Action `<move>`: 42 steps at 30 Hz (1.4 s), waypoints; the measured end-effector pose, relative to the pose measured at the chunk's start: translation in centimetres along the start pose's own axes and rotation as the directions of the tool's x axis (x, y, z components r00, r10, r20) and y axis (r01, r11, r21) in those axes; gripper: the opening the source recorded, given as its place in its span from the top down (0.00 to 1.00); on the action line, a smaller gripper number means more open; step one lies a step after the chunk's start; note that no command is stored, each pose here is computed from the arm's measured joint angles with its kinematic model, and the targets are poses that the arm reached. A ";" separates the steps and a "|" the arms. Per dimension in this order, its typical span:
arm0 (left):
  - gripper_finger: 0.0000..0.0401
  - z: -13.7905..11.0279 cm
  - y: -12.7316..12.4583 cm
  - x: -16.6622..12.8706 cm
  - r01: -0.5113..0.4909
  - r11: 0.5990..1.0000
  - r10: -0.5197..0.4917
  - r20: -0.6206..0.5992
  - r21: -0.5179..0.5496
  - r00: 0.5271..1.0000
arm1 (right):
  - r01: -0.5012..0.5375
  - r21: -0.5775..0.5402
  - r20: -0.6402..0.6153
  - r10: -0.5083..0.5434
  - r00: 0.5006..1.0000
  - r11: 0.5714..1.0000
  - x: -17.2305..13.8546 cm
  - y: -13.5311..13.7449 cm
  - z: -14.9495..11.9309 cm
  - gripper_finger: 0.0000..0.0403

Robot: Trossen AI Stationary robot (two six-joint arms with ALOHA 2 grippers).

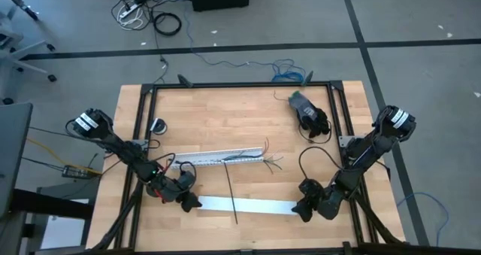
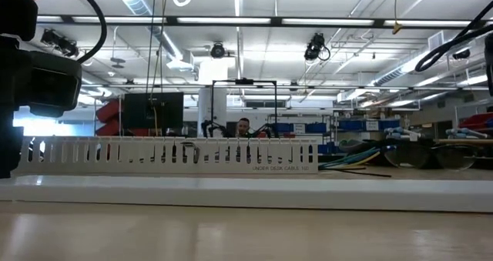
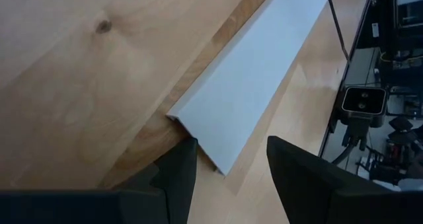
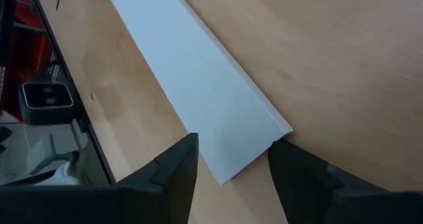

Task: Ziptie cables
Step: Close the lid on the cable duct

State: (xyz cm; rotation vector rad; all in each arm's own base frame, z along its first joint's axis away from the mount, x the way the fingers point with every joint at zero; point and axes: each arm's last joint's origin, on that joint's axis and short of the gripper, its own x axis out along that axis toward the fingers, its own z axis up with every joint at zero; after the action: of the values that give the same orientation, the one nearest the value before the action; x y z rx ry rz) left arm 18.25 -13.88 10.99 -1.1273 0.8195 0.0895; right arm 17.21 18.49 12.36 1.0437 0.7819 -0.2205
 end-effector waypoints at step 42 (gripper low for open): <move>0.56 0.1 -0.3 0.0 0.018 0.997 -0.020 0.024 0.071 1.000 | -0.215 -0.134 0.379 0.251 0.891 0.967 -4.5 4.1 3.9 0.99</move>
State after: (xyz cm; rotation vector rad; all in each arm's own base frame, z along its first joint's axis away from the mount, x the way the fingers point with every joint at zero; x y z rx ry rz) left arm 18.44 -13.96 11.21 -1.0648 0.7839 0.0580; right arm 17.96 16.42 19.21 0.9584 0.2942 -0.1791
